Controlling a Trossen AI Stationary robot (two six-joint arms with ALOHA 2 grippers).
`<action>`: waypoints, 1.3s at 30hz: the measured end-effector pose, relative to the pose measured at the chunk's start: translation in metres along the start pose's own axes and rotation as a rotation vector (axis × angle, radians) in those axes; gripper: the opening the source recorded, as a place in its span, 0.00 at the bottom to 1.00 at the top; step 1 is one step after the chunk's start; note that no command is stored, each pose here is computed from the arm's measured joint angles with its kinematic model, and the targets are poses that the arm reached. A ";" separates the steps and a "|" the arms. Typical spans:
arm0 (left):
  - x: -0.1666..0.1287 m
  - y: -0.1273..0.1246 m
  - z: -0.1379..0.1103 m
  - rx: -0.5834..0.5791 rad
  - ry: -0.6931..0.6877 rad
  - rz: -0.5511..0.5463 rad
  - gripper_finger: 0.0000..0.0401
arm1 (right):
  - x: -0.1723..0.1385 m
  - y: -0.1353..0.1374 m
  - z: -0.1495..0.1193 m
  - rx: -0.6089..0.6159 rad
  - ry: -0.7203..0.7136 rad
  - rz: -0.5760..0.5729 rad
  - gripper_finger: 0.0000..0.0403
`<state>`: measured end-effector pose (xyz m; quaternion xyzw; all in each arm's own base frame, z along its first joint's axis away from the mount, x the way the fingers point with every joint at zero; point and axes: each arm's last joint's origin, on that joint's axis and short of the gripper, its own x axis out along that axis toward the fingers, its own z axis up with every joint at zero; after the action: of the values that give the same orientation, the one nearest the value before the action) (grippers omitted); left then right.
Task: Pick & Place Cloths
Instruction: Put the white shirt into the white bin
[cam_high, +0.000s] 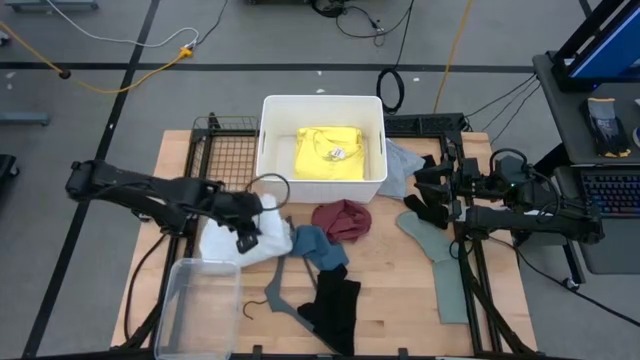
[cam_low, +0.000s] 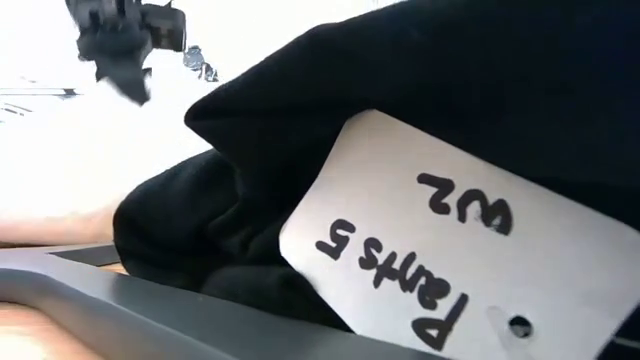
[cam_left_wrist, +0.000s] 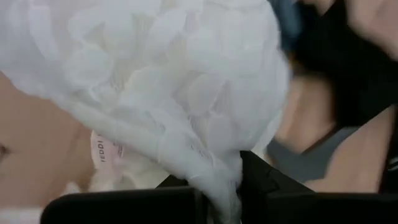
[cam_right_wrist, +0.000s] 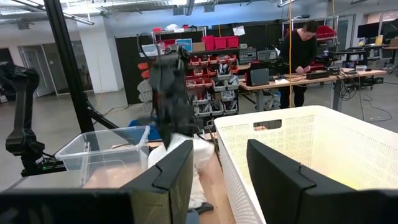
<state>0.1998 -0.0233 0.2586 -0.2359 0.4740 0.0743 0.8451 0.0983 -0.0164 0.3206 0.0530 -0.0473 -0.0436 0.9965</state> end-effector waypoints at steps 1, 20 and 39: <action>-0.008 -0.002 0.003 0.004 -0.035 -0.010 0.09 | 0.000 0.000 0.000 0.000 0.000 0.000 0.35; -0.186 -0.036 0.047 -0.072 -0.557 -0.288 0.09 | 0.000 0.000 0.001 -0.001 -0.008 0.001 0.35; -0.259 -0.048 0.114 -0.098 -1.442 -0.282 0.09 | 0.000 0.000 0.001 -0.011 -0.007 0.001 0.35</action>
<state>0.1643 0.0134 0.5417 -0.2248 -0.2380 0.1228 0.9369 0.0983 -0.0164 0.3213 0.0473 -0.0505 -0.0438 0.9966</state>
